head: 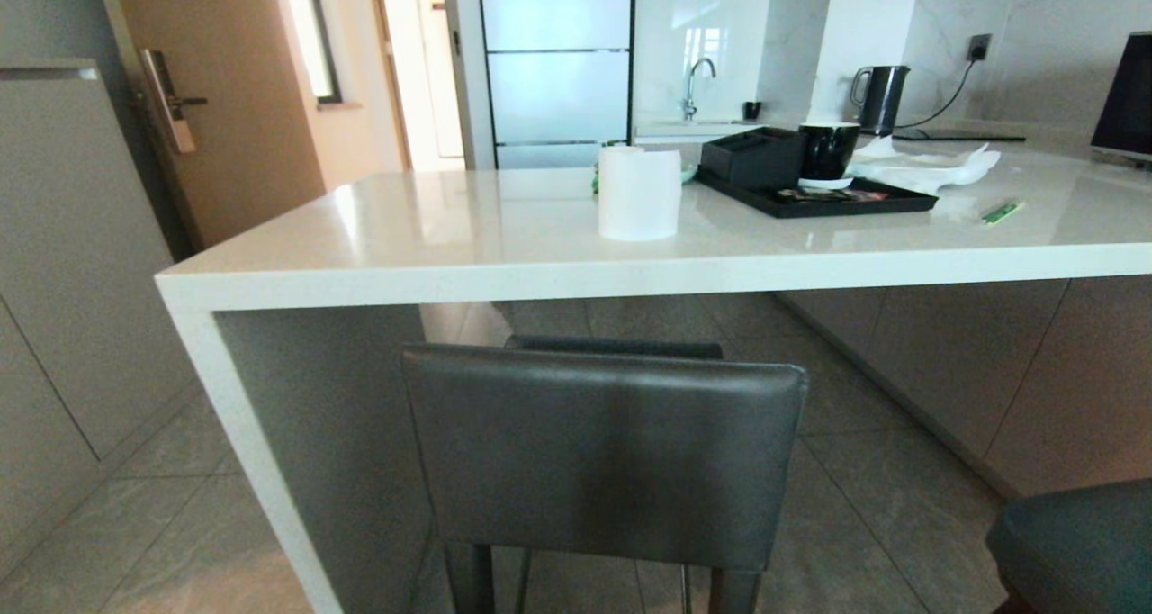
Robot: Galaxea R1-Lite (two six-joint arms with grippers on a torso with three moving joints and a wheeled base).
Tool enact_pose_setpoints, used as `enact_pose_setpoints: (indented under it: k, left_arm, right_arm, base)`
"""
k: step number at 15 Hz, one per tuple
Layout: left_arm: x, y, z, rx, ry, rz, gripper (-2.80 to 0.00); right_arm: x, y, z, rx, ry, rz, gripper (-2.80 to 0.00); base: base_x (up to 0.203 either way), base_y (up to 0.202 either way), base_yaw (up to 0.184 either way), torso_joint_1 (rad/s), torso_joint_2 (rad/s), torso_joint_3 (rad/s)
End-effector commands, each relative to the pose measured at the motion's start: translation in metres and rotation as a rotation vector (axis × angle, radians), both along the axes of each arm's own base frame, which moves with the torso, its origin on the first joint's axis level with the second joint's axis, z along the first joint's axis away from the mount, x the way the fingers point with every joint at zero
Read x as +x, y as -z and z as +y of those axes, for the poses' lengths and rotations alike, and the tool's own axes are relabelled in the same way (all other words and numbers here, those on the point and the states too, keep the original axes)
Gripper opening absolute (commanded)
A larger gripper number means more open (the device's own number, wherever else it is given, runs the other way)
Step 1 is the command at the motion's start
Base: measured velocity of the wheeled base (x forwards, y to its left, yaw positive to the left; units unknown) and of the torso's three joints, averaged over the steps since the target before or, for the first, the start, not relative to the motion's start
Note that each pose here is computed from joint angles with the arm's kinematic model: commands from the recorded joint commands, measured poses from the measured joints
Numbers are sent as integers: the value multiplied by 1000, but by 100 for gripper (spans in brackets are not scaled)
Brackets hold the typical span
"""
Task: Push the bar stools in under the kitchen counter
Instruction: Pull the gray chair out from under the dining table
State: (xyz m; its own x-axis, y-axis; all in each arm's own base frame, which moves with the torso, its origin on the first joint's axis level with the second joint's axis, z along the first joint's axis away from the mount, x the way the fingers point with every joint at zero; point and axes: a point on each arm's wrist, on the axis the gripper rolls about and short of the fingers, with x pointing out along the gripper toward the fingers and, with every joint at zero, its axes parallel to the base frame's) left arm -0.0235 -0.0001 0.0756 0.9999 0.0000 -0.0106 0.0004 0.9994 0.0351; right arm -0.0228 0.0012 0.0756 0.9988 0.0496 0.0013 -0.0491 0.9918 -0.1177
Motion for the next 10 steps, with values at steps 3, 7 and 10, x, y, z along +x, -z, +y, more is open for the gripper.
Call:
enact_pose_setpoints:
  k: [3, 7, 10]
  left_arm:
    - [0, 0, 0, 0, -2, 0, -280]
    - [-6, -27, -1, 29, 47, -92, -280]
    - [4, -55, -2, 21, 105, -43, -280]
  right_arm:
    - [0, 2, 0, 9, 2, 6, -280]
    - [0, 0, 0, -22, -7, -2, -280]
    - [-5, -25, 2, 5, -109, -57, -280]
  base:
    - [49, 0, 1, 2, 1, 0]
    - [0, 0, 0, 0, 0, 0]
    - [0, 0, 0, 0, 0, 0]
